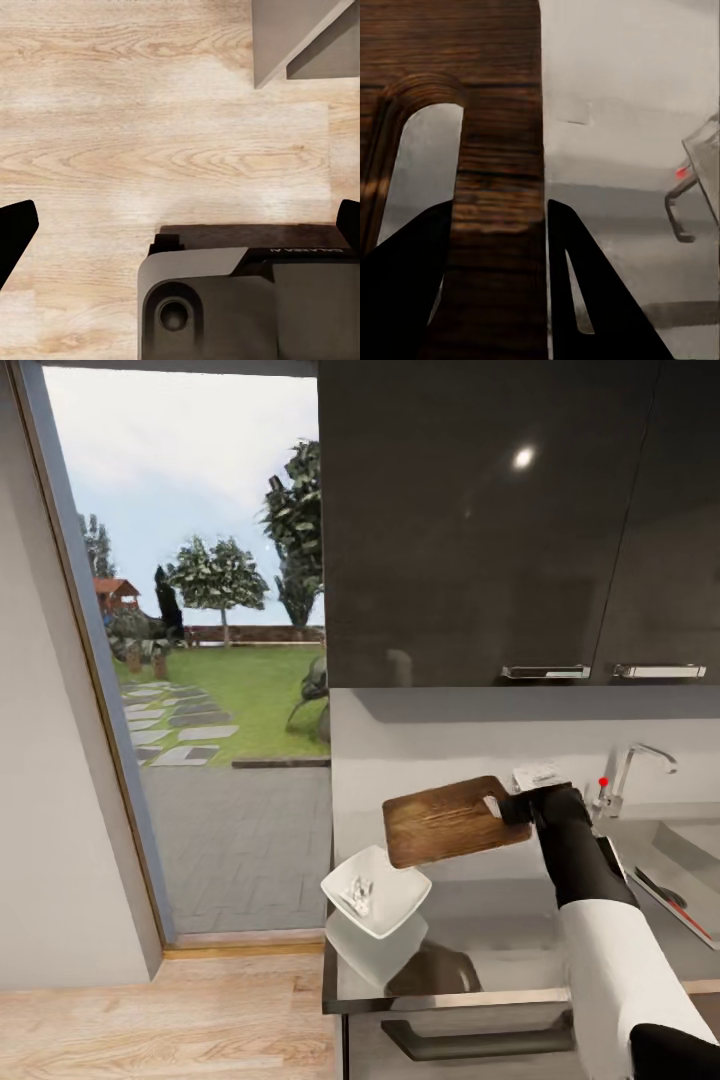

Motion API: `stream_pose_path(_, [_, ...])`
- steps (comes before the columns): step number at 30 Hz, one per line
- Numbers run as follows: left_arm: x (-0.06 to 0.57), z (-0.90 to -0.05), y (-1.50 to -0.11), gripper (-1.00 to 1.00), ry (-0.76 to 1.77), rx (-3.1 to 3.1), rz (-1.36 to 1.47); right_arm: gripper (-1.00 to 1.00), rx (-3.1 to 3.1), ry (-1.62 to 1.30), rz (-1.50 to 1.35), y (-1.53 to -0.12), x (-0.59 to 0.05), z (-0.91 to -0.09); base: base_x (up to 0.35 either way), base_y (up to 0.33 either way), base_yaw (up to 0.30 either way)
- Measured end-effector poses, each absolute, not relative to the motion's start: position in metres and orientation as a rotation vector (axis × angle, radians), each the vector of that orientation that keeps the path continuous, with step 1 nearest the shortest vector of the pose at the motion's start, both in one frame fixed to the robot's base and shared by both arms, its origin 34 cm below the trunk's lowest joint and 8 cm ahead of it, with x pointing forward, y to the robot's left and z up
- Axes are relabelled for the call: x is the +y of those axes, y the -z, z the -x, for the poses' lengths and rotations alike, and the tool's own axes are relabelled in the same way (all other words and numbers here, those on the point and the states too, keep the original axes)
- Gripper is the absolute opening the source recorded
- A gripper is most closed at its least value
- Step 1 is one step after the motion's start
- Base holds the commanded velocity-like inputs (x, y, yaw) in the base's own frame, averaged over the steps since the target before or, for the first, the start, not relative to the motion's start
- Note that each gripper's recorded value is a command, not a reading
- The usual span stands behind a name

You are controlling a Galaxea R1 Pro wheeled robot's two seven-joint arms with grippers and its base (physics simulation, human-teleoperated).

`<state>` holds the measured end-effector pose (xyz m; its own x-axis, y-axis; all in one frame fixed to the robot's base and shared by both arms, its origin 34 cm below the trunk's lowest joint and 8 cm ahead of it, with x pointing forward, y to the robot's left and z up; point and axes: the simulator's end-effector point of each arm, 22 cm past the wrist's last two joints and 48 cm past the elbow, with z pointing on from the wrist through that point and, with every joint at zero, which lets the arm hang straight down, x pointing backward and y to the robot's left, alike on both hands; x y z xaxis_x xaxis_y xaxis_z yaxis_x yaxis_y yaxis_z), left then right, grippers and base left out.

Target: In the kitchen, take the Vidalia onion out of the sink, dice it on the chopping board with the paring knife, put the diced onion into the bowl on the countertop, then place both the paring knife and the chopping board into the sink.

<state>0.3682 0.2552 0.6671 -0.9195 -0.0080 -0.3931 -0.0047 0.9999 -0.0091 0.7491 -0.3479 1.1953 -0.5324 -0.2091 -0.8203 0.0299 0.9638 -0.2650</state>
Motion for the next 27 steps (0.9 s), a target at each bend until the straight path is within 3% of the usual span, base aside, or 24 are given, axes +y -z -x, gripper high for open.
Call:
stream_pose_path(7, [0.256,-0.368,-0.667,1.00,0.009,2.738,0.009,-1.00,2.074,0.153,0.062,-1.191,-0.368,-0.750,-0.055,-0.127,0.000])
stream_pose_path(27, [0.256,-0.368,-0.667,1.00,0.010,2.737,0.009,-1.00,2.094,0.081,0.023,-1.158,-0.390,-0.750,-0.004,-0.297,0.000])
